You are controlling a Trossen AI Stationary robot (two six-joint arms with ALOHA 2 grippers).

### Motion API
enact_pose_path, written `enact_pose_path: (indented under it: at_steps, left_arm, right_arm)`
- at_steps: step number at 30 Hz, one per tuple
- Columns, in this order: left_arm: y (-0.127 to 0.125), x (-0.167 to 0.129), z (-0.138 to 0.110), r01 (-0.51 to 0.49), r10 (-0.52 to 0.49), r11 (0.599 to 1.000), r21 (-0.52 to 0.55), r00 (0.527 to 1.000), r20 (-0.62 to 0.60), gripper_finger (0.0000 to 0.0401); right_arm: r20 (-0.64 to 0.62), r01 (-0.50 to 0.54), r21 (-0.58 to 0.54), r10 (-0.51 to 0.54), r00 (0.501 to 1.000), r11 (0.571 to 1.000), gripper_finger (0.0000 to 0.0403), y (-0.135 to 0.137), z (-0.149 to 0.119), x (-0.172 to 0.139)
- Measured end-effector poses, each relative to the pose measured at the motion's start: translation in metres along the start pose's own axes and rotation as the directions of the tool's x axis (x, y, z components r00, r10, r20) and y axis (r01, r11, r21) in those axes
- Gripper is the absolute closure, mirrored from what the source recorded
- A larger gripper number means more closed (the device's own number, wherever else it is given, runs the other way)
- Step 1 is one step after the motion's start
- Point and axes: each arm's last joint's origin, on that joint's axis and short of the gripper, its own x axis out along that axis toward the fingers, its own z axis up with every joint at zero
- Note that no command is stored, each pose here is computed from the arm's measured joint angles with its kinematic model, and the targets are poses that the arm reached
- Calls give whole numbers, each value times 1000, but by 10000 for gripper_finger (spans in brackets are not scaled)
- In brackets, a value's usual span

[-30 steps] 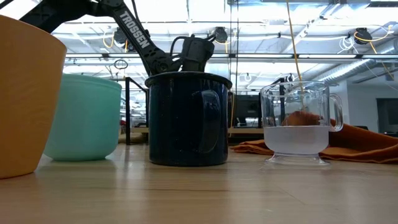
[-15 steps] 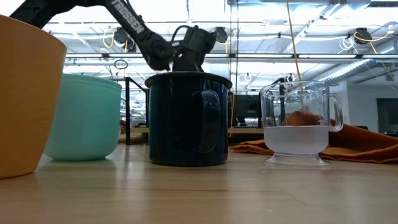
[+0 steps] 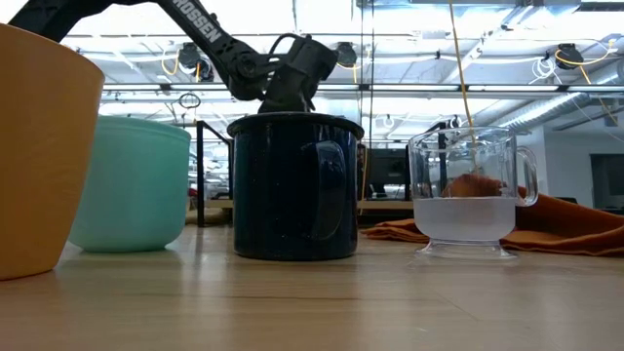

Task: Stack small to large cups/mugs on shelf
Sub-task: Put the green cup on the shelf

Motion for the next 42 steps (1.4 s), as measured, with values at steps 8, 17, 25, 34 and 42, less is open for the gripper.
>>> enact_pose_path:
  at_steps: [8, 17, 25, 34, 42]
  left_arm:
    - [0, -3, -1, -31, 31, 999, 28, 999, 17, 1]
    - [-3, -4, -1, 18, -19, 997, 70, 1000, 2, 2]
    - [-4, -4, -1, 42, -42, 997, 64, 999, -8, 2]
    - [-4, -3, -1, 65, -63, 992, 109, 998, -20, 2]
    - [-4, -3, -1, 65, -64, 992, 111, 998, -19, 2]
  right_arm:
    - [0, 0, -2, 0, 1000, 1000, 204, 0, 0, 0]
    - [5, 0, -5, 0, 1000, 1000, 204, 0, 1, 0]
    - [7, 0, -5, 0, 1000, 1000, 204, 0, 1, 0]
    - [7, 0, -5, 0, 1000, 1000, 204, 0, 1, 0]
    - [6, 0, -9, 0, 1000, 1000, 204, 0, 1, 0]
